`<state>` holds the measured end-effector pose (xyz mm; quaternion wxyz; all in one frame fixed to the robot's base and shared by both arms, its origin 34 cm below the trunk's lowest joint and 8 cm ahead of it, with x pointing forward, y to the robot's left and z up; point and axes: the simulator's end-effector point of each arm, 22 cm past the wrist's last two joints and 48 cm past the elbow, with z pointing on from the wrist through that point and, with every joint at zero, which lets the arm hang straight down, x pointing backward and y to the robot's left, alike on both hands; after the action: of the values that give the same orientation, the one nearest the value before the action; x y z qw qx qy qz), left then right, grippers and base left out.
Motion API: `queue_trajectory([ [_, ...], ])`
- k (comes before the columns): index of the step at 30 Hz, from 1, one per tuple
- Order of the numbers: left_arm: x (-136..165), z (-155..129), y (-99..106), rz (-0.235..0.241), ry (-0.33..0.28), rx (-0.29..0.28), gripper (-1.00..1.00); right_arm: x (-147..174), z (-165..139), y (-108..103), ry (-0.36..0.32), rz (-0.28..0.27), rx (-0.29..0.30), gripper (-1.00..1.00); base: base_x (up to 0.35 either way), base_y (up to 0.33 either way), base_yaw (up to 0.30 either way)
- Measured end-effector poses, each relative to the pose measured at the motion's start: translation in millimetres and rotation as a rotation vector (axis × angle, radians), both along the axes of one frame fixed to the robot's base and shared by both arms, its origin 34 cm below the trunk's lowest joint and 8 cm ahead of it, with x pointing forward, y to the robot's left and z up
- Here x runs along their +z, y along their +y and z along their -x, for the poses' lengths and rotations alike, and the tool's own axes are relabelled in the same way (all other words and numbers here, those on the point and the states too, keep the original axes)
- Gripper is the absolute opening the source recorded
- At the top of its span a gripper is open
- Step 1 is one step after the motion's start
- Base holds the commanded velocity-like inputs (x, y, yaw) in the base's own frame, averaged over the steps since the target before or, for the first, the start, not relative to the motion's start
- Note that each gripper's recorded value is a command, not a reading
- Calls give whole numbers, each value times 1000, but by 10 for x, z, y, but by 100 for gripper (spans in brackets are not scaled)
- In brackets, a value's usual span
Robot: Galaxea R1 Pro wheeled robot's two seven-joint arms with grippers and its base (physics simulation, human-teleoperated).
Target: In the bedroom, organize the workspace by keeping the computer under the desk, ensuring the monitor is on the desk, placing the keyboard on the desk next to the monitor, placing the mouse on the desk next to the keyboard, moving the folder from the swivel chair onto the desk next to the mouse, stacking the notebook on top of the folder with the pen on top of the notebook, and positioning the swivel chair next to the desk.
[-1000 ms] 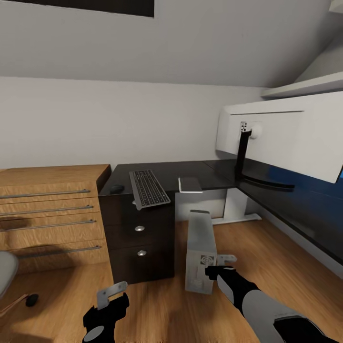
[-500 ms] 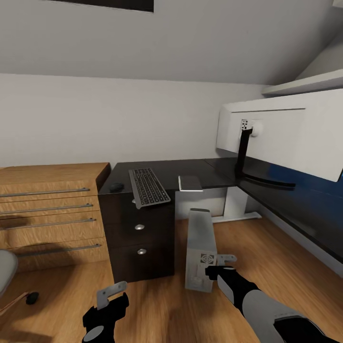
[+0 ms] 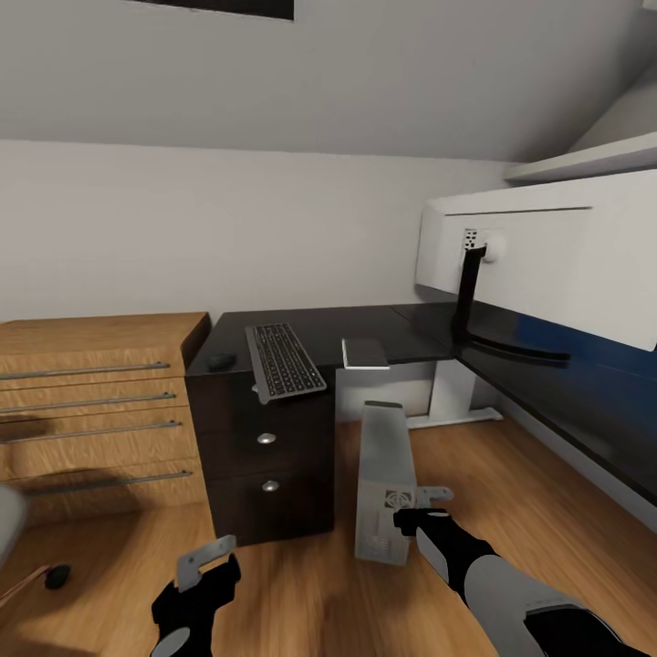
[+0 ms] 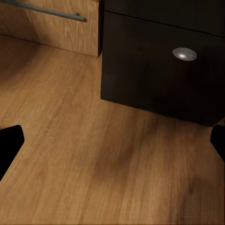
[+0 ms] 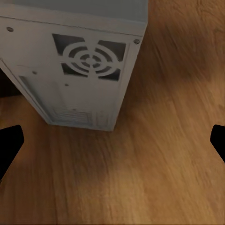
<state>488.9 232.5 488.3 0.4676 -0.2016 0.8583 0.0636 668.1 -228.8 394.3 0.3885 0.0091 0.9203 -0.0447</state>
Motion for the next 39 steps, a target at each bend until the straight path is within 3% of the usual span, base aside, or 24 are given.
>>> queue_trajectory([
  [39, 19, -5, -9, 3, -17, 2, 100, 30, -32, -64, -20, 9, -5, 100, 107, 0, 0],
])
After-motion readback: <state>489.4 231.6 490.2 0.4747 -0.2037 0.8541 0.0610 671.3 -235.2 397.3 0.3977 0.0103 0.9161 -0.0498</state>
